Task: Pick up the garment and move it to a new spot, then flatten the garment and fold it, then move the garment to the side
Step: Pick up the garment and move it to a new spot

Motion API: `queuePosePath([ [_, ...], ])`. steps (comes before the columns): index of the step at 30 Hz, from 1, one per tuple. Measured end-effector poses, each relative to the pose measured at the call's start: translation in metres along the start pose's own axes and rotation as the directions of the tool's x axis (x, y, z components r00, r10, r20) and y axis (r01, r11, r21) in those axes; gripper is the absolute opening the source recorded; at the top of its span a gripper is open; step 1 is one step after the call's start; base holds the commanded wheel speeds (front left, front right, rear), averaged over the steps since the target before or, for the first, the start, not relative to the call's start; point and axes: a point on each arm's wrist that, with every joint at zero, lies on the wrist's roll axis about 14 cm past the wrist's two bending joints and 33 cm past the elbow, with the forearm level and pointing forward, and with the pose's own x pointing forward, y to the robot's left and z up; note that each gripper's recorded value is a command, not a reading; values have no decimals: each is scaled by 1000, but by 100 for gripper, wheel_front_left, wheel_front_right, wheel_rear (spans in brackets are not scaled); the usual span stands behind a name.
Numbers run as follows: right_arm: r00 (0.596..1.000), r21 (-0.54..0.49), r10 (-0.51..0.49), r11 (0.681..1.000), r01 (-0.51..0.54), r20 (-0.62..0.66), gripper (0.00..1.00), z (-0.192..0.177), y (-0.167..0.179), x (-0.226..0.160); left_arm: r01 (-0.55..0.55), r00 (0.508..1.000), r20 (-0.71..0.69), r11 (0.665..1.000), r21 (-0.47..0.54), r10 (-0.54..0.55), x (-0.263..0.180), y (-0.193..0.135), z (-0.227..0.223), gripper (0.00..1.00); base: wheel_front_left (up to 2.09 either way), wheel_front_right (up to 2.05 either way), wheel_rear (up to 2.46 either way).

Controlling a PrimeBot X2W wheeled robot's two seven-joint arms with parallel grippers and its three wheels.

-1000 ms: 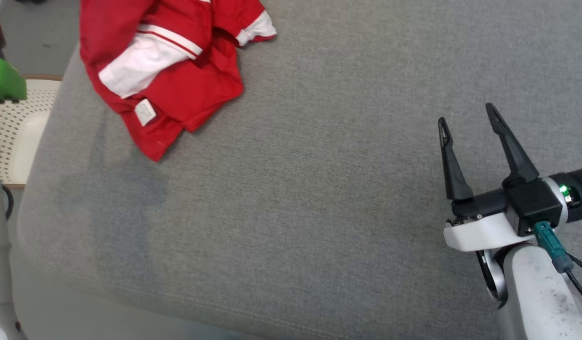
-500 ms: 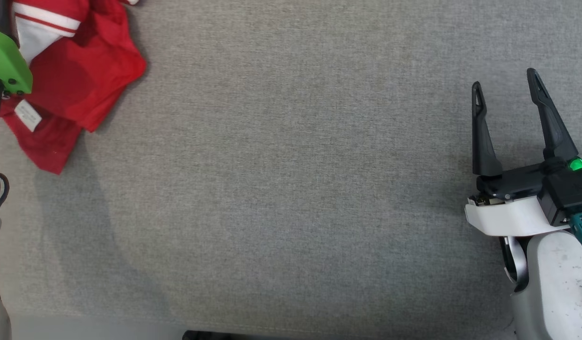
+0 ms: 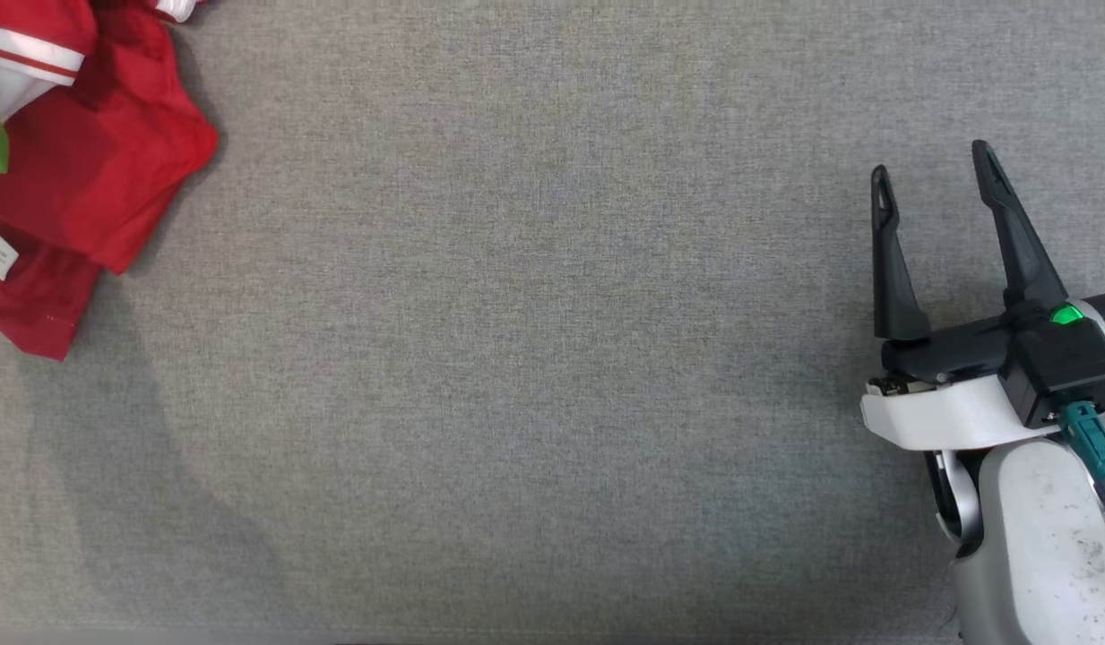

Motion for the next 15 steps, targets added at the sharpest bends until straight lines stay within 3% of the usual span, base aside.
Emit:
queuePosePath([
  [7,999,29,-15,999,14,43,100,26,-3,-6,-27,995,102,998,55,22,-17,20,45,0,0,0,0],
  [15,993,59,-70,996,64,98,100,63,-18,-29,-40,938,346,984,172,-23,-53,24,150,0,0,0,0],
])
